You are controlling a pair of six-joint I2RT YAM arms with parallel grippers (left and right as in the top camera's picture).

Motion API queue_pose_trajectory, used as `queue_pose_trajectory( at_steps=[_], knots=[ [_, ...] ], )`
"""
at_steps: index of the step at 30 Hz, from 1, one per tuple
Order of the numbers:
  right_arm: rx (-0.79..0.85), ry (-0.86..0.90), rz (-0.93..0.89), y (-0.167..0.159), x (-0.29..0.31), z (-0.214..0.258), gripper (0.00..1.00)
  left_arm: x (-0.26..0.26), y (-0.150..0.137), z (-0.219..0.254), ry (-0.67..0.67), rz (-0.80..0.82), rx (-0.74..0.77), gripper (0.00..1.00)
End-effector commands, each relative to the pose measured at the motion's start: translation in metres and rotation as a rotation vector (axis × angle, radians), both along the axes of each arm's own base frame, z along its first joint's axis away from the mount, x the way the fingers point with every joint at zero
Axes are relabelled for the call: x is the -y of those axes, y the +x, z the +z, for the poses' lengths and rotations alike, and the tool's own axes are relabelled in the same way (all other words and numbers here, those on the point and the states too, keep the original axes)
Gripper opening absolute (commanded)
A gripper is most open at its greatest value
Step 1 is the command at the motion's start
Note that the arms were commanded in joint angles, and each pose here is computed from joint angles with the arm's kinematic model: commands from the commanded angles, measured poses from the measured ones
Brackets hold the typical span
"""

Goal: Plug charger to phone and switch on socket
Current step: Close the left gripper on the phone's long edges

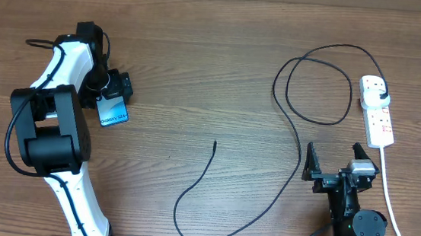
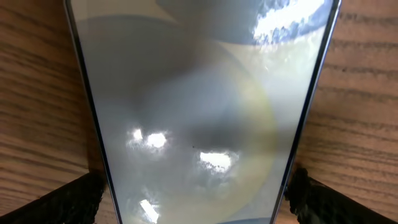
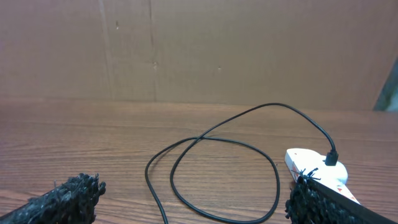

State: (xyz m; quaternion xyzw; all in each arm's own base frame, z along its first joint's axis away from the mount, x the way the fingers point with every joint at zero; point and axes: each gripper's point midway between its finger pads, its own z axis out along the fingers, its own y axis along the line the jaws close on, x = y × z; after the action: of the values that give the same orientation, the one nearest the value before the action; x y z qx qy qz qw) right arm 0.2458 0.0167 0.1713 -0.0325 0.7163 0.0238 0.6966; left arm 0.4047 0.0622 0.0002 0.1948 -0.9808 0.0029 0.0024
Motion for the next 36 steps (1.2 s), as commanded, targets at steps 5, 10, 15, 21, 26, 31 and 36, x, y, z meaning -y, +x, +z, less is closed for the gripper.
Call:
queue_pose_trajectory(
  at_steps=[5, 10, 15, 21, 26, 31, 36],
  knots=[
    [0.004, 0.003, 0.005, 0.0000, -0.0012, -0.0017, 1.00, 0.0029, -0.0006, -0.0081, -0.020, 0.015, 0.004, 1.00],
    [0.004, 0.003, 0.004, 0.0000, -0.0011, -0.0017, 1.00, 0.0029, -0.0009, -0.0081, -0.020, 0.015, 0.003, 1.00],
    [0.004, 0.003, 0.004, 0.0000, -0.0011, -0.0017, 1.00, 0.0031, -0.0020, -0.0081, -0.021, 0.015, -0.001, 1.00],
    [0.004, 0.003, 0.004, 0.0000, -0.0011, -0.0017, 1.00, 0.0038, -0.0062, -0.0081, -0.024, 0.016, -0.018, 1.00],
    [0.004, 0.003, 0.004, 0.0000, -0.0011, -0.0018, 1.00, 0.0039, -0.0070, -0.0080, -0.024, 0.016, -0.022, 1.00],
    [0.005, 0.003, 0.004, 0.0000, -0.0011, -0.0016, 1.00, 0.0040, -0.0073, -0.0080, -0.025, 0.016, -0.023, 1.00],
    [0.004, 0.003, 0.004, 0.0000, -0.0011, -0.0018, 1.00, 0.0040, -0.0072, -0.0080, -0.024, 0.016, -0.022, 1.00]
  ],
)
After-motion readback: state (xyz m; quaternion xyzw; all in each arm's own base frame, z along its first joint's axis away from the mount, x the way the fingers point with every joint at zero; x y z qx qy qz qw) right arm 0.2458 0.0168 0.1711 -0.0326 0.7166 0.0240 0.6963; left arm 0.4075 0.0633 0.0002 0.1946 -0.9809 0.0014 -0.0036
